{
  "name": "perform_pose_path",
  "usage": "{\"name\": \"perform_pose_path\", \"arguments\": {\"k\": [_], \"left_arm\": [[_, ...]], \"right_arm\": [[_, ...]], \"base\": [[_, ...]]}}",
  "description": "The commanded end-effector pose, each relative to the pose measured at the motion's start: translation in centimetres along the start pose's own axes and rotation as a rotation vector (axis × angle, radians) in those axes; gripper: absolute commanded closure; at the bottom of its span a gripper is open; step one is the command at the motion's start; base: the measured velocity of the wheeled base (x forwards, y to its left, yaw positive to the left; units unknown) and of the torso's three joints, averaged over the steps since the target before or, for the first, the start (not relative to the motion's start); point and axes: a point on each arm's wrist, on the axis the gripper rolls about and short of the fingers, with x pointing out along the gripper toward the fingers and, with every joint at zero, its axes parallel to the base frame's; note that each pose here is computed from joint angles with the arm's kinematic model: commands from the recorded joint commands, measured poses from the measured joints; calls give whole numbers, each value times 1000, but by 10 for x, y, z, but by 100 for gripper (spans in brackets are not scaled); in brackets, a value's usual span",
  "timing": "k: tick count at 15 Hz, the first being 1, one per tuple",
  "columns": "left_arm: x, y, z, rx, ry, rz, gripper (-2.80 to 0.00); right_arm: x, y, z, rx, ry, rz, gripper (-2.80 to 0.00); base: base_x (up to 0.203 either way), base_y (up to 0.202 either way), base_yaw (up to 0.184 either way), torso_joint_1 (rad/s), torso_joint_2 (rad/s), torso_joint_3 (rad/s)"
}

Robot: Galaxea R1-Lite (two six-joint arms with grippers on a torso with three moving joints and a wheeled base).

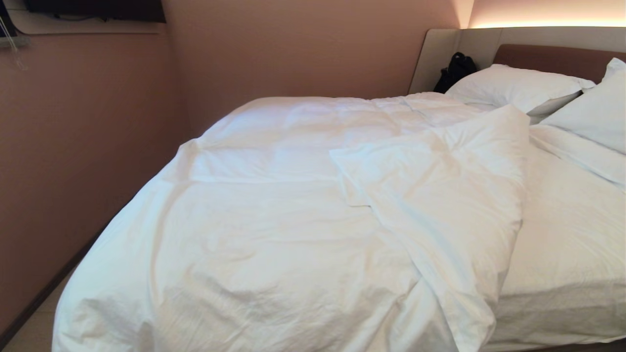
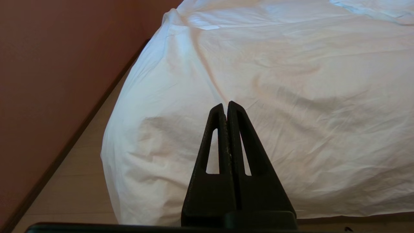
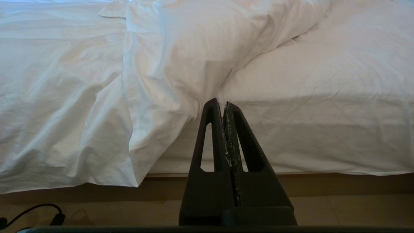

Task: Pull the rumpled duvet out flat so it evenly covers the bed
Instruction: Hold the folded corner of the quilt

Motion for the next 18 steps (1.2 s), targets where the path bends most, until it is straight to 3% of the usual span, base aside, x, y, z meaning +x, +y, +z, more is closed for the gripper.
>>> {"name": "perform_pose_path", "arguments": {"k": [1,2,4,9,18], "left_arm": [[0,0,0,0,0,-9,0],[0,0,0,0,0,-9,0],[-1,-2,-9,-11,84,-49,0],[0,-2,-9,-52,81,-41,0],[0,-2,-9,-52,81,-41,0]], "right_arm": [[0,0,0,0,1,0,0],[0,0,0,0,1,0,0],[0,0,0,3,1,0,0],[0,0,0,5,1,0,0],[0,0,0,8,1,-1,0]], "base": [[0,0,0,0,0,0],[0,0,0,0,0,0],[0,0,0,0,0,0],[0,0,0,0,0,0],[0,0,0,0,0,0]]}}
